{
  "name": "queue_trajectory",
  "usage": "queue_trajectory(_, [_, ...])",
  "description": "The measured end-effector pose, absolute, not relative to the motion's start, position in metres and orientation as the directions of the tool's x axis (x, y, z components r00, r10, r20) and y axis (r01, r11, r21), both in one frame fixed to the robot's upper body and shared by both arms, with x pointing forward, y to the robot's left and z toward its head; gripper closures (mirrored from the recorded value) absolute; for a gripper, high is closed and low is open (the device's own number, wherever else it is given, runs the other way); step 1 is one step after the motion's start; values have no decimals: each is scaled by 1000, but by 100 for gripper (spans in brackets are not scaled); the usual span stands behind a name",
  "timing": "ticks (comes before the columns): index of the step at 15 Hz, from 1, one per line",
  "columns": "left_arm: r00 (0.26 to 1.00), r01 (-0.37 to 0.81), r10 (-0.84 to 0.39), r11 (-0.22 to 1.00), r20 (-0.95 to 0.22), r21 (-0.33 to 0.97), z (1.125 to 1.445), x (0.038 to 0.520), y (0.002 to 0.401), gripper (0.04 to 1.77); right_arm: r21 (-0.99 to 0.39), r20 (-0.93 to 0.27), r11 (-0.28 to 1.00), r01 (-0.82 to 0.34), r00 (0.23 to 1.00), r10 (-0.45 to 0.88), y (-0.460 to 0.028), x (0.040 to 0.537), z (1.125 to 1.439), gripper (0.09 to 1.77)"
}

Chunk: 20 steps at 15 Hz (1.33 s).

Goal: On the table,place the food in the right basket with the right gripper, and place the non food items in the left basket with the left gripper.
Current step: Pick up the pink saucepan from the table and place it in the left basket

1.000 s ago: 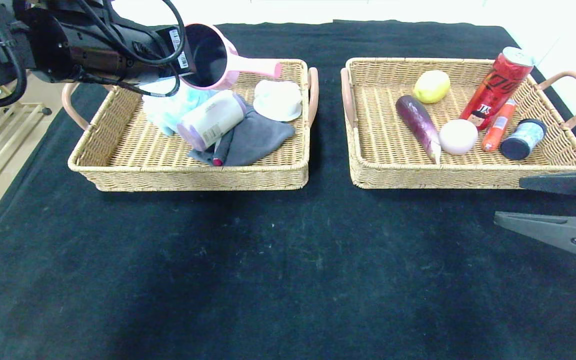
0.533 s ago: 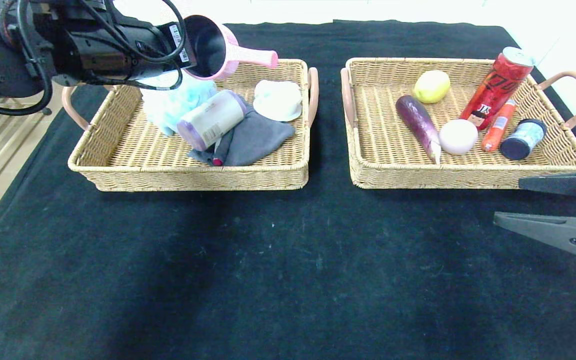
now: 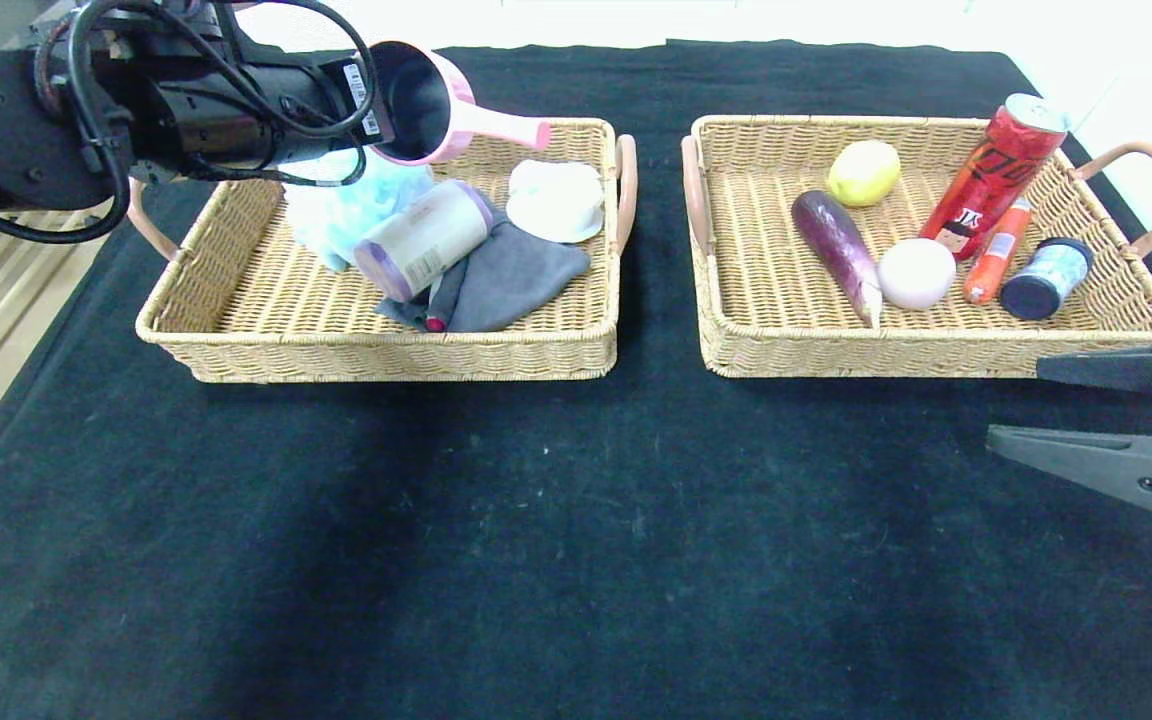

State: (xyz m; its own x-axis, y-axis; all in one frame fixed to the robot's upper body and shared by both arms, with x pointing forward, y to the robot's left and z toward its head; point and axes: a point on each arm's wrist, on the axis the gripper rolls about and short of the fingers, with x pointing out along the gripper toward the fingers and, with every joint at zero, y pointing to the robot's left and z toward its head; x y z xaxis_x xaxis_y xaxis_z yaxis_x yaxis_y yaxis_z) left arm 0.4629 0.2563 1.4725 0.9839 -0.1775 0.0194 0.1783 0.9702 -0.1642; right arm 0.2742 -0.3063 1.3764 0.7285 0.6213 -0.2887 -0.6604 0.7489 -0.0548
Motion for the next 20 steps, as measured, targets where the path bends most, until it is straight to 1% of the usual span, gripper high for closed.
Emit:
queue_trajectory(1, [984, 178, -177, 970, 18, -163, 1472, 463, 256, 165, -55, -289, 749, -661, 728, 622, -306, 274, 1376, 15])
queue_trajectory(2, [984, 177, -177, 971, 18, -158, 1472, 464, 257, 153, -55, -289, 749, -661, 728, 622, -306, 274, 1376, 15])
queue_trajectory(3, [984, 177, -176, 972, 18, -154, 1472, 464, 257, 135, -55, -289, 749, -661, 728, 622, -306, 274, 1376, 15])
queue_trajectory(5, [984, 177, -176, 972, 19, -153, 1472, 464, 257, 106, -54, -289, 748, -661, 728, 622, -306, 274, 1376, 15])
queue_trajectory(7, [984, 176, -176, 972, 18, -152, 1472, 464, 257, 85, -54, -290, 748, -661, 727, 622, -306, 274, 1376, 15])
queue_trajectory(9, [984, 175, -175, 973, 17, -152, 1472, 464, 258, 68, -54, -290, 748, -661, 727, 622, -306, 274, 1376, 15])
queue_trajectory(12, [984, 174, -176, 979, -6, -110, 1469, 464, 258, 49, -54, -292, 748, -662, 727, 622, -306, 274, 1375, 15])
queue_trajectory(15, [984, 176, -179, 980, -19, -93, 1468, 463, 256, 37, -54, -292, 748, -662, 727, 622, -306, 274, 1375, 15])
queue_trajectory(20, [970, 179, -187, 982, -157, -63, 1464, 446, 256, 24, -54, -291, 748, -662, 727, 622, -306, 274, 1375, 15])
